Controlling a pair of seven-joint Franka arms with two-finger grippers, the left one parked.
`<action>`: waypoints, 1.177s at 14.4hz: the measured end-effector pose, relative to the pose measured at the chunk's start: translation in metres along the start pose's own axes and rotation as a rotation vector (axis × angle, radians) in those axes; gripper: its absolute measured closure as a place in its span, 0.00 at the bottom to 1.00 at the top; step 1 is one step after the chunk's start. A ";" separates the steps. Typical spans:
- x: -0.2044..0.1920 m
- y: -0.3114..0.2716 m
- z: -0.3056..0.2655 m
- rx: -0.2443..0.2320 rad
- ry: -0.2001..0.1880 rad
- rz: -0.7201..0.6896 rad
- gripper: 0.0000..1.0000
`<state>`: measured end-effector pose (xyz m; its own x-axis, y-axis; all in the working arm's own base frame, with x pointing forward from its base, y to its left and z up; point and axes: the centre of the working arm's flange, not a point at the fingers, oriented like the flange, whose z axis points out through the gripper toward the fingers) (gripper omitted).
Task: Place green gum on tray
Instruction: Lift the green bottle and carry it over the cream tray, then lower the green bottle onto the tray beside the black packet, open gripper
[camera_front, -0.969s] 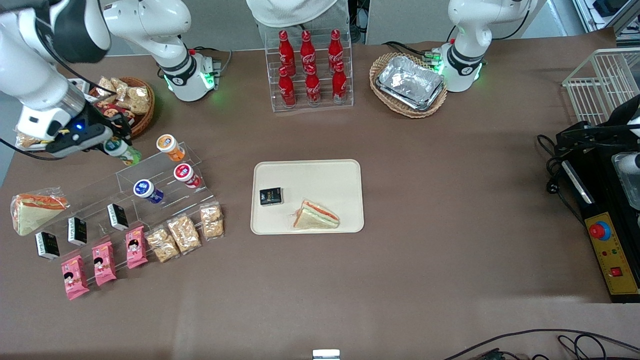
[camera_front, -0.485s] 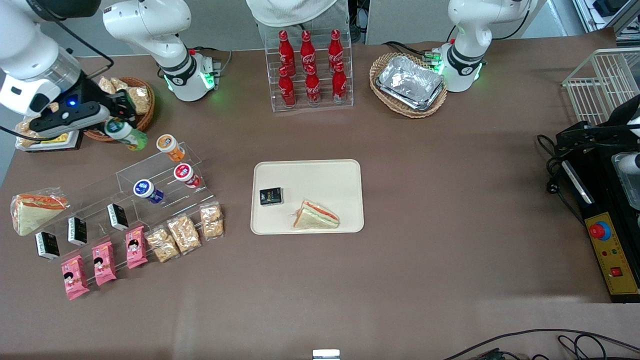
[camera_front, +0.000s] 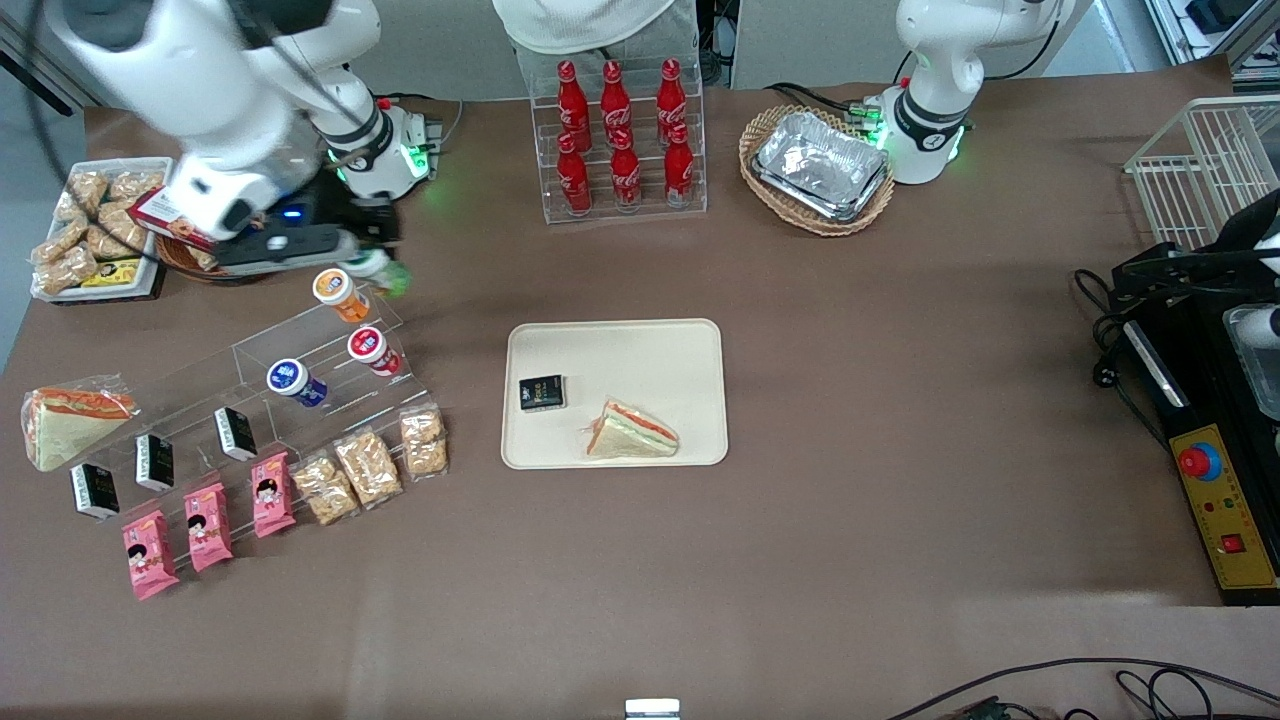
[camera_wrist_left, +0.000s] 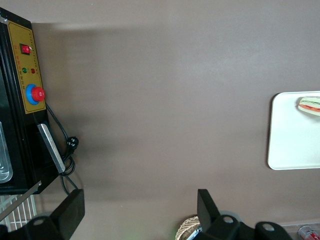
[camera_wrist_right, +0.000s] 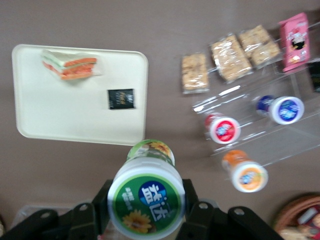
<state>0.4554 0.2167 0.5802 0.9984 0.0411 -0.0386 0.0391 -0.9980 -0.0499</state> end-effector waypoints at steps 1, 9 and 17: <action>-0.002 -0.027 0.010 0.000 0.004 0.034 0.41; -0.014 -0.142 0.167 -0.028 0.050 0.244 0.41; -0.042 -0.130 0.305 -0.013 0.077 0.278 0.41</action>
<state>0.3962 0.3594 0.2835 0.9711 -0.2372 0.0273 -0.2362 -0.9711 -0.0351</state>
